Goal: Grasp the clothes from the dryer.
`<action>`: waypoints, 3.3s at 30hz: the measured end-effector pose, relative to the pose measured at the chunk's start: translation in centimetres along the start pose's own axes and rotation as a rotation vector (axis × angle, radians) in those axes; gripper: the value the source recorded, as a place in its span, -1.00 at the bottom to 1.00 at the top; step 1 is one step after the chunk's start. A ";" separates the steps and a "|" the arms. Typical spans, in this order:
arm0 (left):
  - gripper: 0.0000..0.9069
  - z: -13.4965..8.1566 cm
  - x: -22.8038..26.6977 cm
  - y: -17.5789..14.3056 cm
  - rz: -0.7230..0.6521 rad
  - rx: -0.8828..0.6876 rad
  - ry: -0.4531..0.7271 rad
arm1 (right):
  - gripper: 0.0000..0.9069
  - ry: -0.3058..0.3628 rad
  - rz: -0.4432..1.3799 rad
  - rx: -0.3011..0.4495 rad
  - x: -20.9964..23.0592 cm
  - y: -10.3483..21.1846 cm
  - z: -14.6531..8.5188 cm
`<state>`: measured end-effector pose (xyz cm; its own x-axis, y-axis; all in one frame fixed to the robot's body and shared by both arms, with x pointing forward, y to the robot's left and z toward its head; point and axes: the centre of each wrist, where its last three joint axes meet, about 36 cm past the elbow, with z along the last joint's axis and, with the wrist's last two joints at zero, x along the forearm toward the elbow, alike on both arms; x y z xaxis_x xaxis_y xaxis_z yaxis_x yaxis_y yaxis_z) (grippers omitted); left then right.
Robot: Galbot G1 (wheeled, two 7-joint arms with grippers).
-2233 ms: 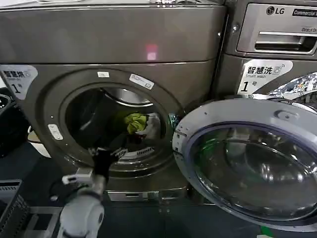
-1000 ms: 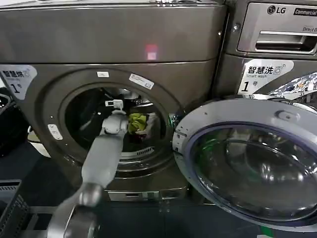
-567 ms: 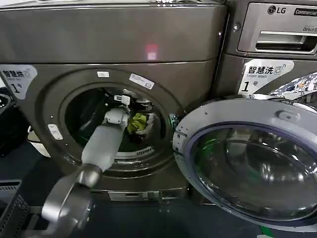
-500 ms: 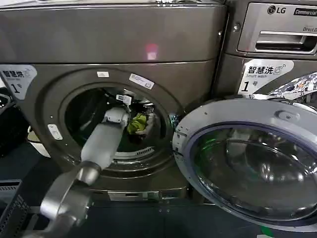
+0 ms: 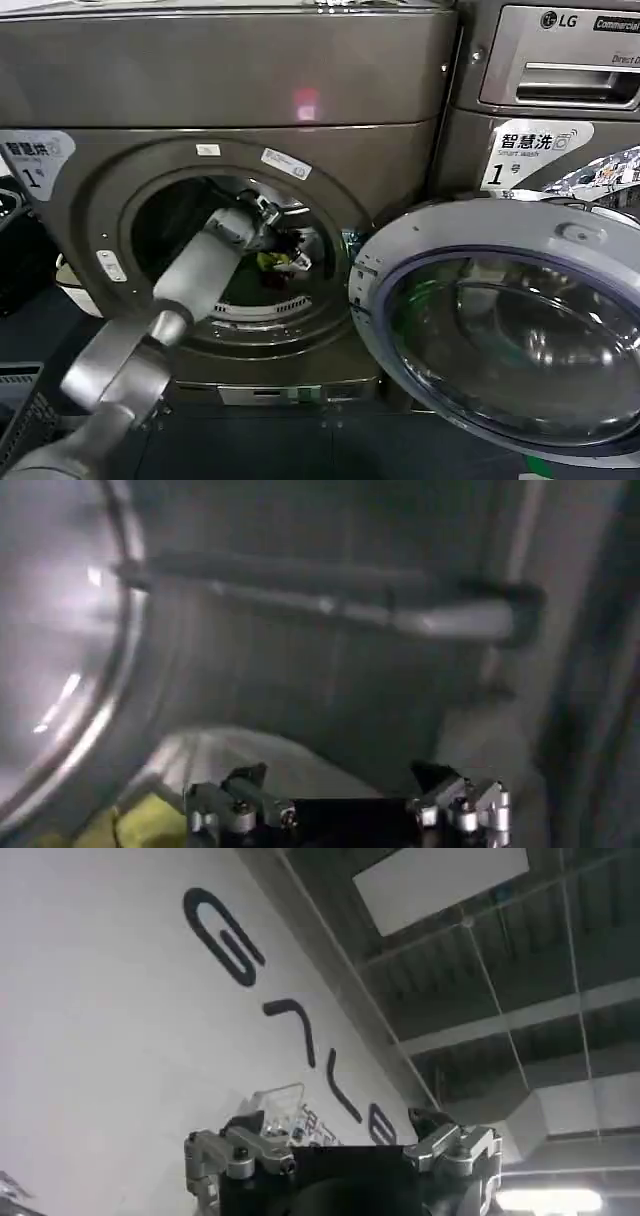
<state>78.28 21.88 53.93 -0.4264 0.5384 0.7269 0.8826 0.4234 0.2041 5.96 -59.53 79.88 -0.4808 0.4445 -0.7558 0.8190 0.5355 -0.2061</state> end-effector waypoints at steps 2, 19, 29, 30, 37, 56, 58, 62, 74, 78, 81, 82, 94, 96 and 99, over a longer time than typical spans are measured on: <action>1.00 -0.5 0.2 0.2 0.029 -0.048 0.052 | 1.00 0.000 -0.001 0.000 0.0 0.0 0.0; 1.00 -1.5 -0.5 0.5 0.115 -0.248 0.475 | 1.00 0.007 0.001 0.003 0.1 0.0 0.4; 1.00 -0.1 -1.7 0.0 0.104 -0.282 0.570 | 1.00 0.008 -0.008 0.004 0.1 0.3 0.5; 1.00 0.0 -1.9 -0.2 0.106 -0.285 0.574 | 1.00 0.009 -0.008 0.004 0.1 0.3 0.5; 1.00 1.2 -3.2 -1.0 0.125 -0.299 0.605 | 1.00 0.011 -0.015 0.005 0.2 0.6 0.7; -1.00 2.5 -4.4 -1.9 0.134 -0.303 0.628 | 1.00 0.017 -0.016 0.006 0.5 0.6 1.1; -1.00 2.5 -4.5 -1.9 0.132 -0.303 0.627 | 1.00 0.017 -0.015 0.006 0.5 0.6 1.1; -1.00 2.8 -4.4 -1.8 0.130 -0.302 0.622 | 1.00 0.017 -0.018 0.003 0.5 0.7 1.2; -1.00 2.4 -4.0 -1.6 0.109 -0.292 0.590 | 1.00 0.019 -0.018 0.004 0.5 0.9 1.4; -1.00 2.2 -3.8 -1.5 0.101 -0.260 0.549 | 1.00 0.018 -0.019 0.006 0.5 0.8 1.3; -1.00 2.3 -3.5 -1.4 0.081 -0.232 0.494 | 1.00 0.017 -0.019 0.006 0.5 0.9 1.3; -1.00 2.3 -3.4 -1.3 0.068 -0.218 0.470 | 1.00 0.018 -0.021 0.004 0.5 0.9 1.4; -1.00 1.8 -3.0 -2.1 -0.159 -0.001 -0.002 | 1.00 0.018 -0.025 -0.003 0.4 1.3 1.6; -1.00 1.8 -3.2 -2.4 -0.209 0.033 -0.074 | 1.00 0.017 -0.025 -0.004 0.4 1.4 1.6; -1.00 2.0 -3.6 -3.0 -0.286 0.083 -0.164 | 1.00 0.018 -0.027 -0.006 0.4 1.5 1.7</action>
<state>76.74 20.10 49.43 -0.6868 0.4965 0.5309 0.7062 0.6288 0.3255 7.55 -59.81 78.21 -0.5081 0.4429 -0.7387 0.8039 0.5517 -0.2221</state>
